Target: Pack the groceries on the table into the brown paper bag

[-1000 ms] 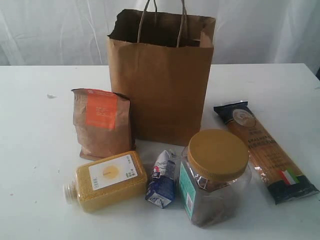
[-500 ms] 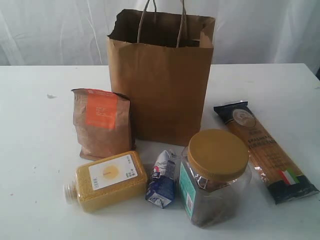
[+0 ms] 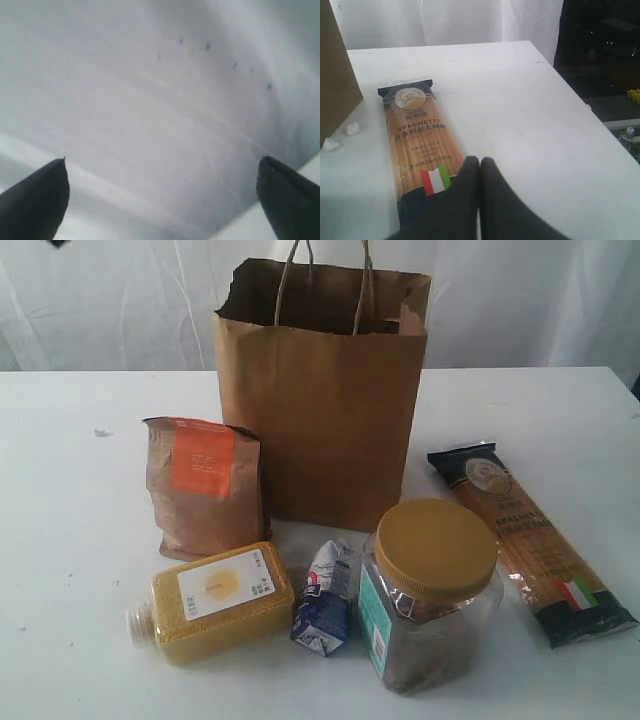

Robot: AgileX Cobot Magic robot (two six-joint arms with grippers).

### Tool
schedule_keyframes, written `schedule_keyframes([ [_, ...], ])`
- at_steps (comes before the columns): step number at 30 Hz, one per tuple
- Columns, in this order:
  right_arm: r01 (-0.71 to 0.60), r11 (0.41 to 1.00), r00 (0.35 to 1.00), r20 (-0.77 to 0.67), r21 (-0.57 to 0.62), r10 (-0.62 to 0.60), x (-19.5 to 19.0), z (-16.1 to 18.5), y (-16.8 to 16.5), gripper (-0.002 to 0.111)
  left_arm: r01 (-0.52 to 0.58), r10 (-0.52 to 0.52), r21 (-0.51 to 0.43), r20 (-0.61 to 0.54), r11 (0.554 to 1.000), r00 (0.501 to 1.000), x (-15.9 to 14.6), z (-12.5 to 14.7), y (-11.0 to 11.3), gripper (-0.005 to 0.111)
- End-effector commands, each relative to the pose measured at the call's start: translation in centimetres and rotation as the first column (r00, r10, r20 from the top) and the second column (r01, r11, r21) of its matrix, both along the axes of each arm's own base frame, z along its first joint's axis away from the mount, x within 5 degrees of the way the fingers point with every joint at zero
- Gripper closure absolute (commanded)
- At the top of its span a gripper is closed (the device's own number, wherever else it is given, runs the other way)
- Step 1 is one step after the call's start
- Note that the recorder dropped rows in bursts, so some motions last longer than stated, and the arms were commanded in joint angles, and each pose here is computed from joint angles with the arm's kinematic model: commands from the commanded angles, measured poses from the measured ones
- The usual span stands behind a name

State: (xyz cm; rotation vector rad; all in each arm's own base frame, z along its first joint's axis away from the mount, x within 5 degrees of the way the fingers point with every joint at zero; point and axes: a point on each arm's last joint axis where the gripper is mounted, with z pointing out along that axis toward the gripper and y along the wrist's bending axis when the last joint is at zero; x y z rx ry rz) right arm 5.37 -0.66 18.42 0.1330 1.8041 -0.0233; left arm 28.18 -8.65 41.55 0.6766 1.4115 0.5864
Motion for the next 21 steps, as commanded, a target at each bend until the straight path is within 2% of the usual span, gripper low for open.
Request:
schedule_keyframes([
  [1,0.0,1.0,1.0,0.01,-0.003,0.0,0.0,0.0,0.0,0.108,-0.281,0.282,0.034,-0.204,0.959,0.937,0.6,-5.9,3.9,0.002],
  [2,0.0,1.0,1.0,0.01,-0.003,0.0,0.0,0.0,0.0,0.108,-0.366,0.355,0.023,-0.311,0.93,0.882,0.8,-8.9,6.1,0.002],
  [3,0.0,1.0,1.0,0.01,-0.003,0.0,0.0,0.0,0.0,0.108,-0.402,0.379,0.012,-0.36,0.916,0.852,0.7,-10.2,7.0,0.002],
  [4,0.0,1.0,1.0,0.01,-0.003,0.0,0.0,0.0,0.0,0.108,-0.49,0.441,0.009,-0.45,0.872,0.777,0.3,-12.8,9.3,0.002],
  [6,0.0,1.0,1.0,0.01,-0.003,0.0,0.0,0.0,0.0,0.108,-0.565,0.448,-0.05,-0.553,0.824,0.702,-0.6,-15.5,11.7,0.002],
  [8,0.0,1.0,1.0,0.01,-0.003,0.0,0.0,0.0,0.0,0.108,-0.612,0.447,-0.09,-0.6,0.786,0.663,-1.9,-17.3,12.2,0.002],
  [10,0.0,1.0,1.0,0.01,-0.003,0.0,0.0,0.0,0.0,0.108,-0.569,0.405,-0.079,-0.624,0.819,0.669,-3.5,-18.4,11.2,0.002],
  [12,0.0,1.0,1.0,0.01,-0.003,0.0,0.0,0.0,0.0,0.108,-0.504,0.338,-0.106,-0.624,0.857,0.705,-4.7,-18.6,9.9,0.002],
  [14,0.0,1.0,1.0,0.01,-0.003,0.0,0.0,0.0,0.0,0.108,-0.404,0.205,-0.197,-0.621,0.894,0.756,-5.5,-18.6,8.3,0.002],
  [15,0.0,1.0,1.0,0.01,-0.003,0.0,0.0,0.0,0.0,0.108,-0.327,0.087,-0.291,-0.614,0.899,0.785,-6.0,-18.6,7.0,0.002],
  [17,0.0,1.0,1.0,0.01,-0.003,0.0,0.0,0.0,0.0,0.108,-0.25,-0.053,-0.413,-0.596,0.876,0.801,-6.2,-18.3,5.8,0.002],
  [18,0.0,1.0,1.0,0.01,-0.003,0.0,0.0,0.0,0.0,0.108,-0.234,-0.083,-0.439,-0.592,0.867,0.802,-6.2,-18.3,5.5,0.002],
  [20,0.0,1.0,1.0,0.01,-0.003,0.0,0.0,0.0,0.0,0.108,-0.18,-0.157,-0.477,-0.583,0.86,0.797,-6.1,-18.3,4.8,0.015],
  [21,0.0,1.0,1.0,0.01,-0.003,0.0,0.0,0.0,0.0,0.108,-0.163,-0.181,-0.488,-0.583,0.857,0.792,-6.1,-18.4,4.6,0.025],
])
